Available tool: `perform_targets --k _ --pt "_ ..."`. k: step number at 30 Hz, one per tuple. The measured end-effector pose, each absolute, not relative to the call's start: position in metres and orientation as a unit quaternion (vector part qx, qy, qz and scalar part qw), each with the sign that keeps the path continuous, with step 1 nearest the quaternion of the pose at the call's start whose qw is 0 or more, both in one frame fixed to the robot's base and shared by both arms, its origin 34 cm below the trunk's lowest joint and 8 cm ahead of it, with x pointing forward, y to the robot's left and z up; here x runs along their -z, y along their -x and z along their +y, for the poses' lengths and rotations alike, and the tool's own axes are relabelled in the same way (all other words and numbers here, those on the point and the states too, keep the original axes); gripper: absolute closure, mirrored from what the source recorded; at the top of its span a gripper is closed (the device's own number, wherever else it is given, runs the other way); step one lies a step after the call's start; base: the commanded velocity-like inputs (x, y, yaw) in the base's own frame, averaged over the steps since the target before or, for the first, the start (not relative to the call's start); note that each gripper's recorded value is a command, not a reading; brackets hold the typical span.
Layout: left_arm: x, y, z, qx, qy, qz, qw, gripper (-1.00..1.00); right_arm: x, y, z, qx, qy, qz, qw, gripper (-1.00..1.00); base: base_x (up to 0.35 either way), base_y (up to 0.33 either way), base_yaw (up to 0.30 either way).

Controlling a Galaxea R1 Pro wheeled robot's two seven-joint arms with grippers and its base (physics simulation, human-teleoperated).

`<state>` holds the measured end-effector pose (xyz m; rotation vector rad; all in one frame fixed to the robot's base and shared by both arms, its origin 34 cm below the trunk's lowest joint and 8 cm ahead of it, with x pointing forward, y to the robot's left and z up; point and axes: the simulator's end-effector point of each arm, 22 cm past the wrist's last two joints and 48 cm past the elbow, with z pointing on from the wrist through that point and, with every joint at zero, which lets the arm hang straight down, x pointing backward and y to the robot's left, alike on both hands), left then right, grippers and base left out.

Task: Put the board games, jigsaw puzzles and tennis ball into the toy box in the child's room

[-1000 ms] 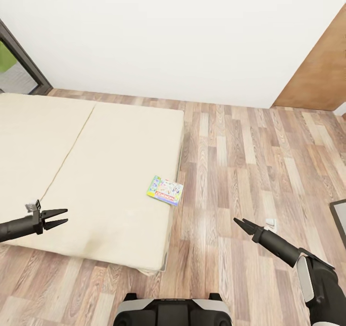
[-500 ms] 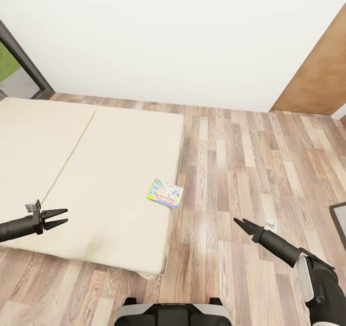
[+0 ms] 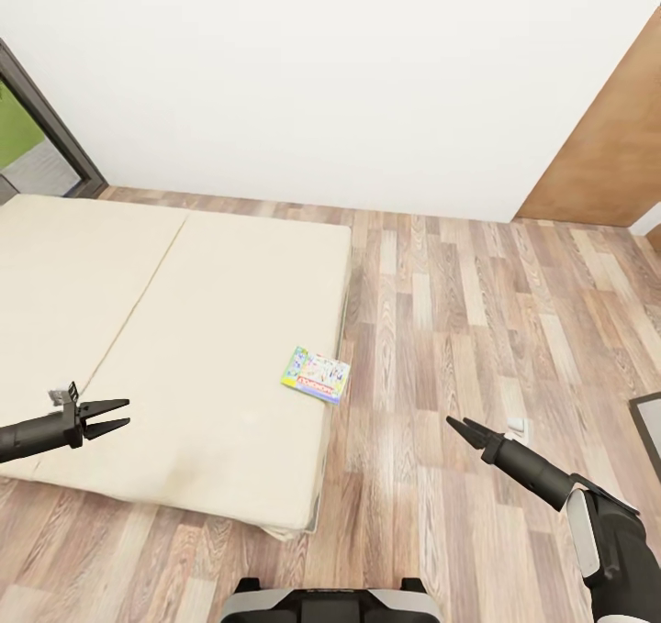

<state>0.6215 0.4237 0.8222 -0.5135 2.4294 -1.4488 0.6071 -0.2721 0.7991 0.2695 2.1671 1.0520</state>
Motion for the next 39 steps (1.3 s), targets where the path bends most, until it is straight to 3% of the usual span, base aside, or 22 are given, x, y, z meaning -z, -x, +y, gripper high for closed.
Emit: perform_targets --k 39 --pt "-0.854 -0.633 0.418 0.509 0.160 0.831 0.159 -1.00 -0.831 -0.619 -0.276 -0.408 -0.091 0.827 0.377 -1.00 0.000 0.000 0.000"
